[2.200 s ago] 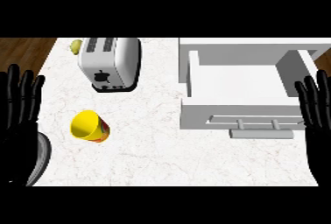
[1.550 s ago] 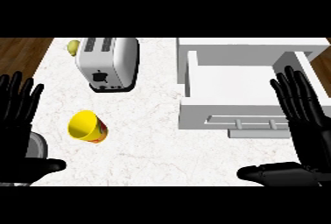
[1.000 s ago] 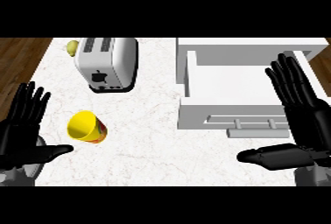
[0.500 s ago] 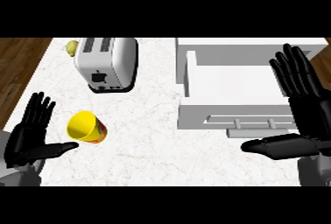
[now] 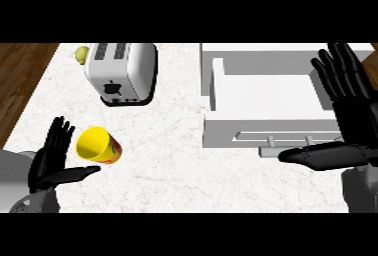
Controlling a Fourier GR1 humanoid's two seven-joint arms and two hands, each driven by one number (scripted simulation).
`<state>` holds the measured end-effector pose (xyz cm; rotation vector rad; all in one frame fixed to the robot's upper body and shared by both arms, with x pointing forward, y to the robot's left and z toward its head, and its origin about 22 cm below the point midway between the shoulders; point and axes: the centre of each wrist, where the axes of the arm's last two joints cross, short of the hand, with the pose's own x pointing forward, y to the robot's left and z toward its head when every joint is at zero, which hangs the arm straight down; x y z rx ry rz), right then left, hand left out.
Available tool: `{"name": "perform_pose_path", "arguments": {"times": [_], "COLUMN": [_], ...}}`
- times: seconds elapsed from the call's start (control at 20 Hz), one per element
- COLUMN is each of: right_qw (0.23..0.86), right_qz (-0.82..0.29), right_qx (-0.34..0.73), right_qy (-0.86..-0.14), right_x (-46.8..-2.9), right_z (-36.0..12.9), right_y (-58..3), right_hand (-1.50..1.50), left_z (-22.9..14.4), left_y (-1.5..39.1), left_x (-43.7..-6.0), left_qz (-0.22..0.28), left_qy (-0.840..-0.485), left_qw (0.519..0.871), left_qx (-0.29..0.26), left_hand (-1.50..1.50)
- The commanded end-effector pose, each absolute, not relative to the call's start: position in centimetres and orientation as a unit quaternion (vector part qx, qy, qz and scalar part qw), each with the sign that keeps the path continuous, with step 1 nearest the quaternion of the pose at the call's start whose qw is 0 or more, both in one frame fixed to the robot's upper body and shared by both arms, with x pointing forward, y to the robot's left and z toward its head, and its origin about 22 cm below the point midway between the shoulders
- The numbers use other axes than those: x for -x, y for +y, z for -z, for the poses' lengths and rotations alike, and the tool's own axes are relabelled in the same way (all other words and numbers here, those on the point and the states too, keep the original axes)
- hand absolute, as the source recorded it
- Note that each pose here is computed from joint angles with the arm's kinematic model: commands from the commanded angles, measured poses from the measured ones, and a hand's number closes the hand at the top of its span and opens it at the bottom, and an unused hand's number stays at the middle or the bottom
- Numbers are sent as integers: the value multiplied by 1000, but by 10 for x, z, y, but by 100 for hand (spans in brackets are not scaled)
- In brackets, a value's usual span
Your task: Pick up the cup, place it into the drawer and close the drawer
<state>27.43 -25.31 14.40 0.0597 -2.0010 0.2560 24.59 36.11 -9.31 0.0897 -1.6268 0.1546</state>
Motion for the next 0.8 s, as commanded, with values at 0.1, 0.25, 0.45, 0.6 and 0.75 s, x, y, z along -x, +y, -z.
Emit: {"name": "perform_pose_path", "arguments": {"times": [0.1,0.25,0.45,0.6,0.75], "right_qw": [532,530,533,532,532], "right_qz": [-117,-104,-101,-110,-120], "right_qx": [-31,-31,-31,-28,-26], "right_qy": [-838,-841,-839,-839,-838], "right_x": [-276,-268,-276,-266,-285], "right_z": [-127,-137,-145,-143,-151], "right_y": [-243,-257,-285,-254,-248], "right_hand": [-150,-150,-150,-150,-150], "left_z": [119,143,139,145,141], "left_y": [369,367,364,376,356], "left_x": [-253,-230,-243,-225,-247], "left_qz": [-69,-74,-82,-79,-82], "left_qy": [-727,-721,-735,-746,-743], "left_qw": [682,688,672,661,663], "left_qx": [-45,-38,-45,-34,-39], "left_hand": [-150,-150,-150,-150,-150]}}
